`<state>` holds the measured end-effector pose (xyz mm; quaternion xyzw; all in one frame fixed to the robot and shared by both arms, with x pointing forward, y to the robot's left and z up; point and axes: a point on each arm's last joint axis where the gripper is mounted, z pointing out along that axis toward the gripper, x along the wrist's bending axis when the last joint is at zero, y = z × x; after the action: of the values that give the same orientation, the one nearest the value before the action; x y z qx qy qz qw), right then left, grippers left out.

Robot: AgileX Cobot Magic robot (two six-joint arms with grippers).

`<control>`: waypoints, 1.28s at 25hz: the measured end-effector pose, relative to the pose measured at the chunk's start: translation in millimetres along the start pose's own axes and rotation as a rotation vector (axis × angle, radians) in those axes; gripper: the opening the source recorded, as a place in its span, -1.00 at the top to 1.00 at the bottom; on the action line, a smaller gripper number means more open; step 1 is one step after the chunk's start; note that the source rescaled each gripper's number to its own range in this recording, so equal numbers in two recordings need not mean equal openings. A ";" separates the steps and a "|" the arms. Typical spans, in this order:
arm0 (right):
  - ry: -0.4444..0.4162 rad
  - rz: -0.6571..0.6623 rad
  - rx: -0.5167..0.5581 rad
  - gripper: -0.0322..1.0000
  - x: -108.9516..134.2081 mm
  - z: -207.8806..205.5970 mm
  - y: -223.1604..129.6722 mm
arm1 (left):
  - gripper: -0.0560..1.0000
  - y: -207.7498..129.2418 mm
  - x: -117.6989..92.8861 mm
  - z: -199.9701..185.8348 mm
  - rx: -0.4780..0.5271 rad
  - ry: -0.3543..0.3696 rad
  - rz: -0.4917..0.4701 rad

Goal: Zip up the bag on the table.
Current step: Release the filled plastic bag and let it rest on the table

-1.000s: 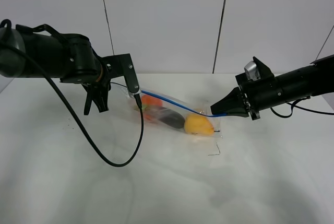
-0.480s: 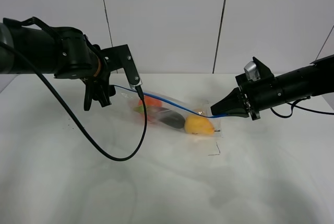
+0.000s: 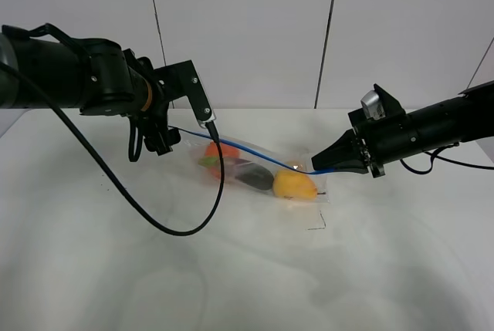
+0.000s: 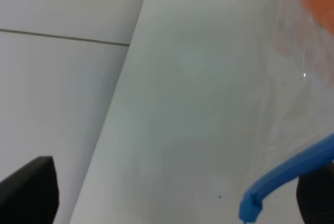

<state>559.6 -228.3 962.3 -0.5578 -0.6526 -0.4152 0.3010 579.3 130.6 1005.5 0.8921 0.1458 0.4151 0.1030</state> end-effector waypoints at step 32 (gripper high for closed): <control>0.000 -0.049 -0.001 0.94 0.0 0.0 0.1 | -0.99 -151.9 103.1 -128.8 0.266 0.116 -1.075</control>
<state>559.6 -228.3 962.3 -0.5415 -0.6659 -0.4228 0.2907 516.7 316.6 1114.1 0.6732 0.6370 0.3305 0.1785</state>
